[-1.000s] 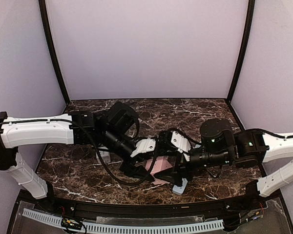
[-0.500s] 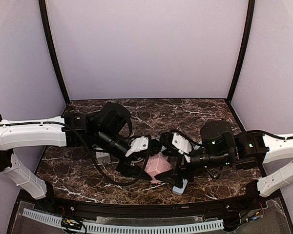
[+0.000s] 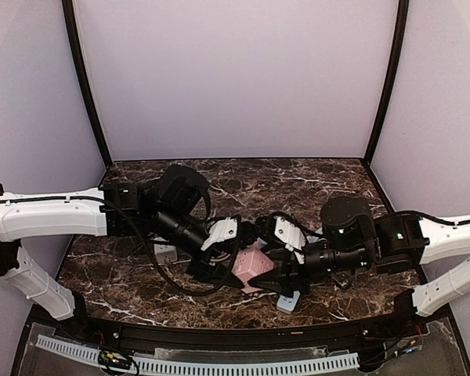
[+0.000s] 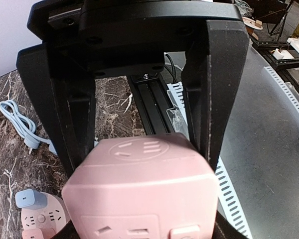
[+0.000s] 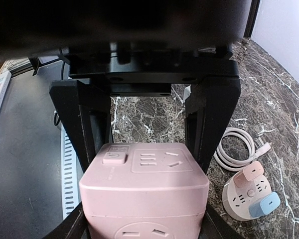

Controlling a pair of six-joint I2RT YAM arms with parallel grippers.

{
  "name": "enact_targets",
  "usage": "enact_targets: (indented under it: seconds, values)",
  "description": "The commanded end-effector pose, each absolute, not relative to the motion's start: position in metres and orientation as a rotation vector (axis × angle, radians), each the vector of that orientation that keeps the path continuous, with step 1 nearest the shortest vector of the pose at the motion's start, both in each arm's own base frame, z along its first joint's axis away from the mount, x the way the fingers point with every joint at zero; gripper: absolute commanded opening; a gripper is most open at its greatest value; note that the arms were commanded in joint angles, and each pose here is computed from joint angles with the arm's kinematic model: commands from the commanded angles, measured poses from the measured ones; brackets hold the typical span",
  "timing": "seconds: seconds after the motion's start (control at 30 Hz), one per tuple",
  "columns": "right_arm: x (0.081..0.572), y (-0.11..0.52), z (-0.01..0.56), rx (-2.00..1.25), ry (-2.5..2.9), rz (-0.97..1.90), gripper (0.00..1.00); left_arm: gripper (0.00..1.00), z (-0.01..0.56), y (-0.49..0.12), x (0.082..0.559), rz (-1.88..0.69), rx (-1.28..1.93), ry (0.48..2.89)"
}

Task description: Insert the plug

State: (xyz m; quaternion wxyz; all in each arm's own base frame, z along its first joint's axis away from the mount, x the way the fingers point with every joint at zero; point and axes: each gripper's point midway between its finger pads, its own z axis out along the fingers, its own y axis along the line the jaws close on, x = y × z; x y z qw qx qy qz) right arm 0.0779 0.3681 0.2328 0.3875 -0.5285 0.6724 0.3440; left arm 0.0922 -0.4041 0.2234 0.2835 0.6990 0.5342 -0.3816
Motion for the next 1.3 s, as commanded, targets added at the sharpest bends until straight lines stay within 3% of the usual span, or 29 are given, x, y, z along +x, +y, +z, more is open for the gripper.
enact_targets:
  seconds: [0.0,0.13,0.43,0.57,0.6,0.67,1.27]
  values:
    - [0.074,0.370,0.216,-1.385,1.727,0.866,0.35,0.19,0.256,-0.407,0.089,-1.067,1.795,1.311]
    - [0.073,0.371,0.217,-1.385,1.722,0.872,0.24,0.26,0.255,-0.407,0.093,-1.066,1.775,1.310]
    - [0.079,0.366,0.232,-1.307,1.675,0.886,0.00,0.67,0.256,-0.400,0.102,-1.048,1.693,1.297]
    - [0.083,0.361,0.242,-1.248,1.646,0.892,0.00,0.77,0.260,-0.398,0.104,-1.041,1.664,1.294]
    - [0.084,0.361,0.243,-1.236,1.641,0.894,0.00,0.89,0.260,-0.397,0.105,-1.042,1.659,1.295]
    - [0.087,0.359,0.245,-1.212,1.636,0.888,0.00,0.98,0.262,-0.396,0.108,-1.036,1.638,1.302]
    - [0.126,0.320,0.338,-0.615,1.368,1.003,0.00,0.95,0.297,-0.388,0.170,-1.222,1.116,1.337]
